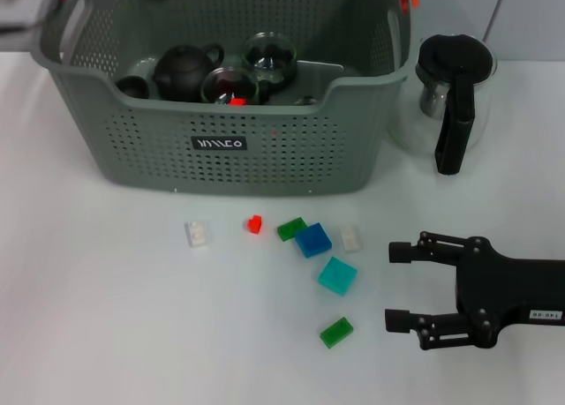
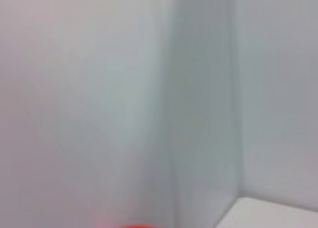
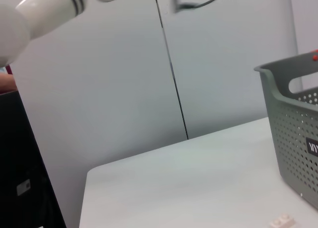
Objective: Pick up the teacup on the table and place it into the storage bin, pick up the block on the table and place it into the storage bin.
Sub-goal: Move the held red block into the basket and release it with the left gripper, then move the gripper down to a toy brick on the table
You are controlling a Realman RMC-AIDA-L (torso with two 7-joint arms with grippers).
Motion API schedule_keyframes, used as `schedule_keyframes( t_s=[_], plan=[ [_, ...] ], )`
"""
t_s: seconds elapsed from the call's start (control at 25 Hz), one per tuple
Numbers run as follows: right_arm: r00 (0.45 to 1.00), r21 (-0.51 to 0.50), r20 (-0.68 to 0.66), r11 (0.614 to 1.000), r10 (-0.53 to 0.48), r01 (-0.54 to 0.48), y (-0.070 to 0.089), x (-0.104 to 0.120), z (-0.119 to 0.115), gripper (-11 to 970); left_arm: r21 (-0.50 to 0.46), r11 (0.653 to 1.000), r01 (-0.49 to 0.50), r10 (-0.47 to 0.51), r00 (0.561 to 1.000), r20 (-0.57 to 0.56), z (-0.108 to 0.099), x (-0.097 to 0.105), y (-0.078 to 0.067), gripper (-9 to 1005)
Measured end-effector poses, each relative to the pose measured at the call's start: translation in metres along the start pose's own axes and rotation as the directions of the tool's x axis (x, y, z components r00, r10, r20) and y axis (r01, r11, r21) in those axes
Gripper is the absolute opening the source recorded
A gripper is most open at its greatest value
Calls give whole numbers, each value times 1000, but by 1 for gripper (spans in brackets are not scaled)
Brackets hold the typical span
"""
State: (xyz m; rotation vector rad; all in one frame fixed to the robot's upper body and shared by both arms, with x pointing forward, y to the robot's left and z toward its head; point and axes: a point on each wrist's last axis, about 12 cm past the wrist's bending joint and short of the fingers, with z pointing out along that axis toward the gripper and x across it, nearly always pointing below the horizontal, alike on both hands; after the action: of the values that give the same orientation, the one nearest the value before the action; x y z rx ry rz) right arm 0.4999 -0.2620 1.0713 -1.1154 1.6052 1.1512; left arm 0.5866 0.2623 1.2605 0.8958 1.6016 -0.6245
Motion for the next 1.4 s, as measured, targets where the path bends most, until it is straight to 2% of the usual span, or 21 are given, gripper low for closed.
schedule_keyframes(
  t_s=[0.12,0.28,0.4,0.56,0.64,0.88,1.08,1.2,1.32,1.4],
  plan=[
    [1000,-2,2,1000,-1,1,0,0,2,911,-61,998,32,-36,998,-58,46,8,12,652],
    [1000,-4,6,1000,-1,1,0,-1,3,911,-156,988,2,-42,967,-252,99,38,19,652],
    [1000,-1,10,1000,0,0,0,-1,3,911,-198,979,-46,-39,912,-408,124,58,18,651],
    [1000,9,19,1000,-1,1,-1,-2,2,911,-236,970,-57,-76,853,-517,139,66,15,651],
    [1000,11,22,1000,-2,2,-1,-2,2,911,-270,962,-33,-119,842,-526,141,64,15,661],
    [1000,12,23,1000,-3,3,-1,-2,2,910,-308,951,-9,-145,869,-474,138,53,13,689],
    [1000,11,22,1000,-5,4,-2,-3,2,910,-317,947,55,-201,871,-448,128,46,10,713],
    [1000,11,22,1000,-5,5,-2,-3,2,910,-305,944,123,-242,888,-390,112,41,7,730],
    [1000,12,23,1000,-5,5,-2,-3,2,910,-275,943,189,-268,919,-288,82,41,2,748],
    [1000,15,25,1000,-4,3,-2,-3,1,910,-233,947,219,-273,935,-229,60,48,-4,744]
  ],
)
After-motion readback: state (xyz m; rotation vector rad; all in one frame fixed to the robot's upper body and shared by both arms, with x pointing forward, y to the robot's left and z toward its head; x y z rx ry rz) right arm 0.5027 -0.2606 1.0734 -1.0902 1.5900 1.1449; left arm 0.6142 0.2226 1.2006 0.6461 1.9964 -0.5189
